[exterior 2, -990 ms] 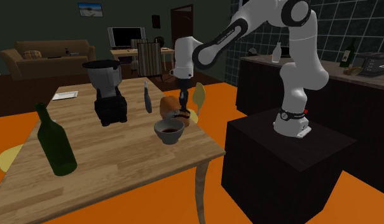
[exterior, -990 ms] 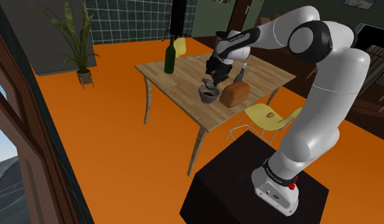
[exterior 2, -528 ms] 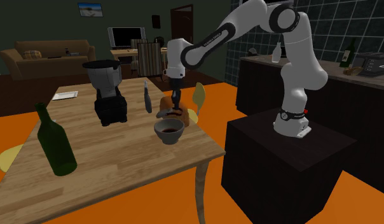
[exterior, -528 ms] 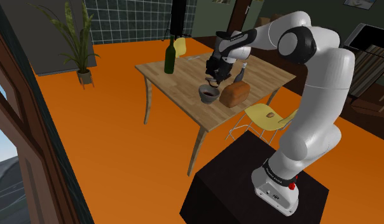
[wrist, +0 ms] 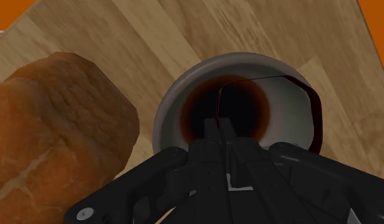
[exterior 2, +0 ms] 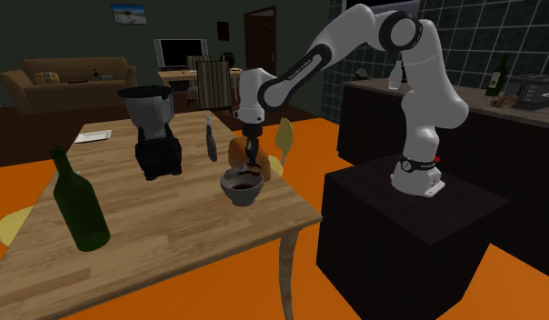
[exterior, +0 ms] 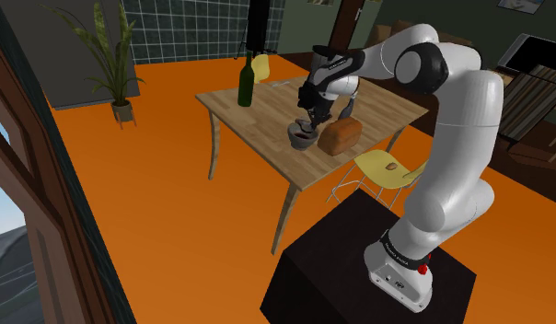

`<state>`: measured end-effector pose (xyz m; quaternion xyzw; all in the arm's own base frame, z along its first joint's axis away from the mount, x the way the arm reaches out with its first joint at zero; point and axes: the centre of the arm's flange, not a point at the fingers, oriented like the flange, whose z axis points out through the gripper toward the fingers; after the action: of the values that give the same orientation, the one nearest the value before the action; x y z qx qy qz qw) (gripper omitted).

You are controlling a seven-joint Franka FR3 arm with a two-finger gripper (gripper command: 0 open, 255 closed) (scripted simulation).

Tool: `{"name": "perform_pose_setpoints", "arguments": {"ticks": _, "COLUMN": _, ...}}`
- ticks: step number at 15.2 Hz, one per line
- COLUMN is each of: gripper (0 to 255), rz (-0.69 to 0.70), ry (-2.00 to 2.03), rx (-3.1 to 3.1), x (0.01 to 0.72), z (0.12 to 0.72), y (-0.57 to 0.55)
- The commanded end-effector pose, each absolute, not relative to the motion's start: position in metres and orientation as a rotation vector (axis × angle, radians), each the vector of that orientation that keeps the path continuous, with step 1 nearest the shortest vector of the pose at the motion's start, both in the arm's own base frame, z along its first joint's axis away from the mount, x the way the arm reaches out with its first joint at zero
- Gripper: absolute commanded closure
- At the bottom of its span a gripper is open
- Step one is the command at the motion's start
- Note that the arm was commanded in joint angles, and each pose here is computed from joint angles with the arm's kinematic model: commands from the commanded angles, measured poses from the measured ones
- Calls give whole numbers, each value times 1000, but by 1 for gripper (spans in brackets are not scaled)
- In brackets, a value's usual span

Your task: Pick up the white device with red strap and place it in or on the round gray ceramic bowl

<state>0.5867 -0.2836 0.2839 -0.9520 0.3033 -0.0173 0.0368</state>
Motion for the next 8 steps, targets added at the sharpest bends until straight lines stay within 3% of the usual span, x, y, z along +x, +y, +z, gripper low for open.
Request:
{"name": "perform_pose_setpoints", "arguments": {"ticks": 1, "gripper": 255, "rz": -54, "ry": 931, "rx": -2923, "x": 587, "z": 273, "y": -284}}
{"name": "perform_pose_setpoints", "arguments": {"ticks": 8, "gripper": 255, "rz": -54, "ry": 931, "rx": -2923, "x": 587, "z": 259, "y": -284}}
